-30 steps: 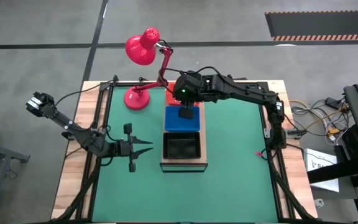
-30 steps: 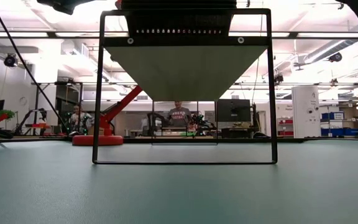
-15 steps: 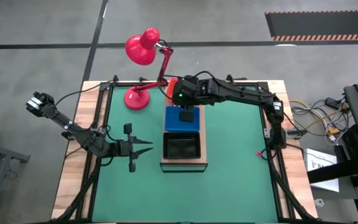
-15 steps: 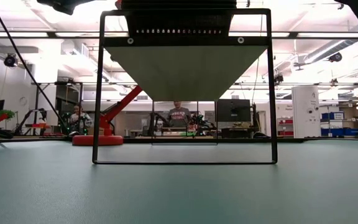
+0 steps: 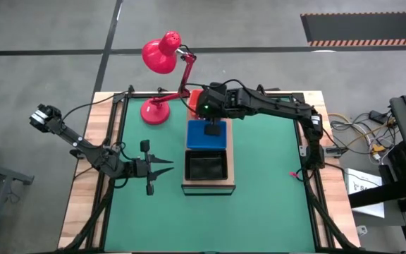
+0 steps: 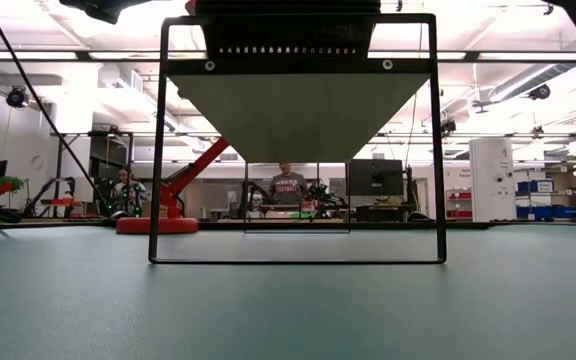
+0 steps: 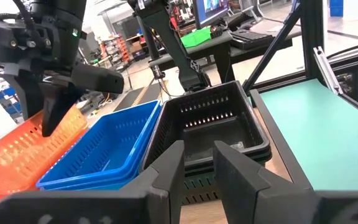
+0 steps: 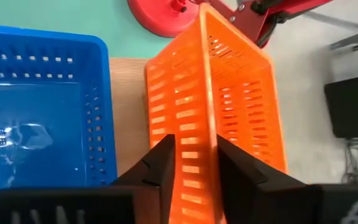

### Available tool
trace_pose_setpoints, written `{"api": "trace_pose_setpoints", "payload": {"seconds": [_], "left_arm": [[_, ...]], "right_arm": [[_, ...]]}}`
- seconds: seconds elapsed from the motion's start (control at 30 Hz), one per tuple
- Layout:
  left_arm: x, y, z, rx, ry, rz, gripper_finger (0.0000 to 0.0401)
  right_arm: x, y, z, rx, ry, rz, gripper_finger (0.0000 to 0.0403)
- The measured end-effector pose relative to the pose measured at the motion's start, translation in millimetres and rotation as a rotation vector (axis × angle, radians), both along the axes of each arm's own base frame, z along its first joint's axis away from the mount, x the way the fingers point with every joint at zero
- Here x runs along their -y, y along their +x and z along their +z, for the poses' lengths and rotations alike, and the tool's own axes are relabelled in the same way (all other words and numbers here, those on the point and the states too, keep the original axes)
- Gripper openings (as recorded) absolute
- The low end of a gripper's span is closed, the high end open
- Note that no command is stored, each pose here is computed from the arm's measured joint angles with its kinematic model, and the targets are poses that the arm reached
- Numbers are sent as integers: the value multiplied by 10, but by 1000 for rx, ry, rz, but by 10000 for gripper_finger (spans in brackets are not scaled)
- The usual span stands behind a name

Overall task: Stack baskets on shelf by color
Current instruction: Stack the orange bin on top of the orange bins on the shelf, then return to Home Position

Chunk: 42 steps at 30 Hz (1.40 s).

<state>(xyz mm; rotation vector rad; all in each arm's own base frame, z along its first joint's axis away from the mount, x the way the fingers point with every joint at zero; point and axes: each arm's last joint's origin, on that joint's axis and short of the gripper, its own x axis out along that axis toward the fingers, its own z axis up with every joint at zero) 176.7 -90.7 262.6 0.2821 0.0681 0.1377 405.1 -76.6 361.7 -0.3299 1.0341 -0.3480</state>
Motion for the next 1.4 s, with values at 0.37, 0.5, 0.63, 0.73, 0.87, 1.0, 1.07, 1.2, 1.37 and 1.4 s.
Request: {"api": "trace_pose_setpoints", "payload": {"seconds": [0.37,0.5,0.63,0.73,0.87,1.0,1.07,1.2,1.37,1.4], "left_arm": [[0,0,0,1,-2,0,70],[0,0,1,1,-2,0,70],[0,0,2,2,-3,0,70],[0,1,10,10,-8,0,70],[1,1,24,23,-16,0,70],[1,1,24,23,-16,0,70],[1,2,23,22,-16,0,70],[1,2,23,22,-16,0,70],[4,1,23,23,-19,-2,70],[4,0,24,23,-19,-3,70]], "right_arm": [[-35,-100,147,10,-35,35,11],[-36,-105,147,9,-31,40,10],[-40,-85,71,-17,-12,72,10],[-49,-53,-14,-27,26,103,10],[-34,-20,-100,-40,27,99,26],[-18,-4,-133,-43,33,87,57],[-18,-4,-130,-39,36,79,71],[-27,-48,-71,-42,43,71,93],[-98,-312,101,-70,97,28,99],[-126,-372,121,-72,117,27,97]]}}
